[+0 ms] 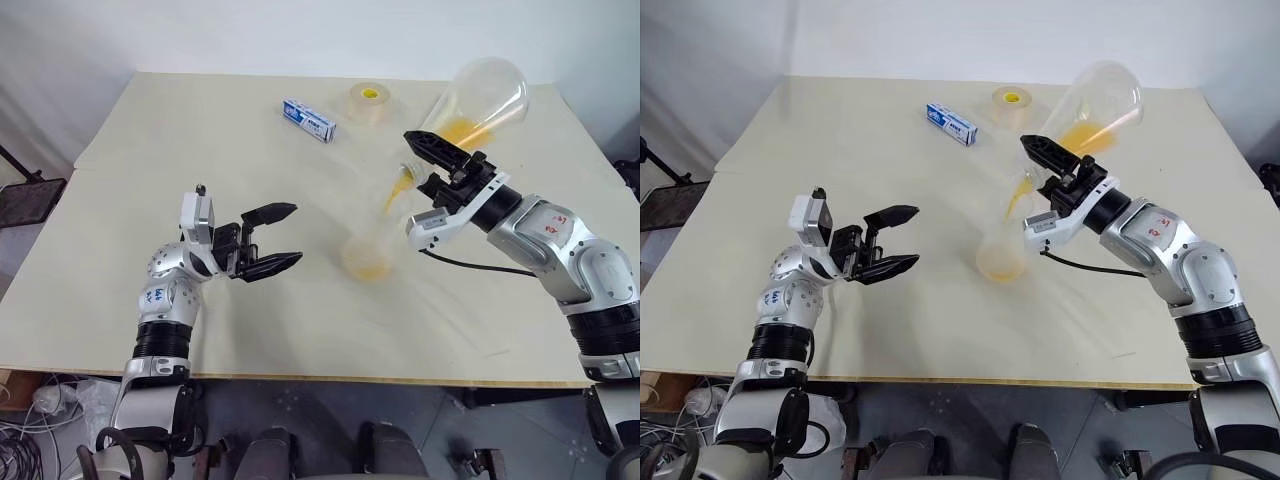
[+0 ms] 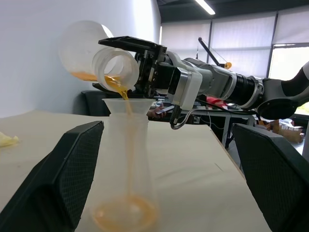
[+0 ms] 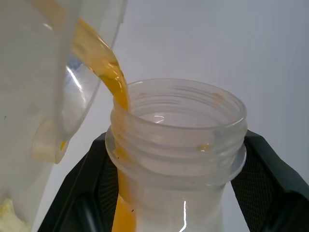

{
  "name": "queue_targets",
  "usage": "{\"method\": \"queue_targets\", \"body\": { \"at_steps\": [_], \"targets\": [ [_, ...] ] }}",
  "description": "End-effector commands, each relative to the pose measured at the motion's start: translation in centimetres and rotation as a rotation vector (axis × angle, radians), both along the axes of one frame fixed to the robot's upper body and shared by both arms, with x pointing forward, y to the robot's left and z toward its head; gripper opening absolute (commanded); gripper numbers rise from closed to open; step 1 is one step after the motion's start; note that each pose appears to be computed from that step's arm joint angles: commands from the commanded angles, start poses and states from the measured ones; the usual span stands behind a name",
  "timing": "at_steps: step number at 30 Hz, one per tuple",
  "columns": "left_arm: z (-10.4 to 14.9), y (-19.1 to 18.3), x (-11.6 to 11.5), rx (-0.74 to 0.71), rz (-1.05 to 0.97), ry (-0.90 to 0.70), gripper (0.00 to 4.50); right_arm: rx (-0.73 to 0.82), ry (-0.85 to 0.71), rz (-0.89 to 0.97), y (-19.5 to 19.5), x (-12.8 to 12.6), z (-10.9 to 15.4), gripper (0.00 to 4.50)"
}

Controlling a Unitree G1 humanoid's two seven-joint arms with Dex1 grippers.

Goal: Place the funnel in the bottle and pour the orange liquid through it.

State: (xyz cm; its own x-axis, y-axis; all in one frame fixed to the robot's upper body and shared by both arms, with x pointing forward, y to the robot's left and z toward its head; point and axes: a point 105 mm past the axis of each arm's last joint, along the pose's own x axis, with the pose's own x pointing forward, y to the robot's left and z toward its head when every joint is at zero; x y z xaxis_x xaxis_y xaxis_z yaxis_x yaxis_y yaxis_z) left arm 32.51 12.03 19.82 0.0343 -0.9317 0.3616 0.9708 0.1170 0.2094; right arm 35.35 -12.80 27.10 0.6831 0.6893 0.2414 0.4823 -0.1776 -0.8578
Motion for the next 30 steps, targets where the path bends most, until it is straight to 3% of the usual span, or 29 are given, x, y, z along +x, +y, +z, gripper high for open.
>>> {"method": "queue_targets", "body": {
  "at_steps": [1, 30],
  "targets": [
    [1.23, -0.03, -0.11, -0.02, -0.005, -0.049, 4.5, -0.007, -0.076, 0.013, 0.04, -0.46, 1.81, 2.75],
    [1.39, 0.1, -0.02, -0.021, 0.01, -0.053, 4.5, -0.07, -0.143, 0.018, -0.43, -0.14, 1.68, 2.75]
  ]
}}
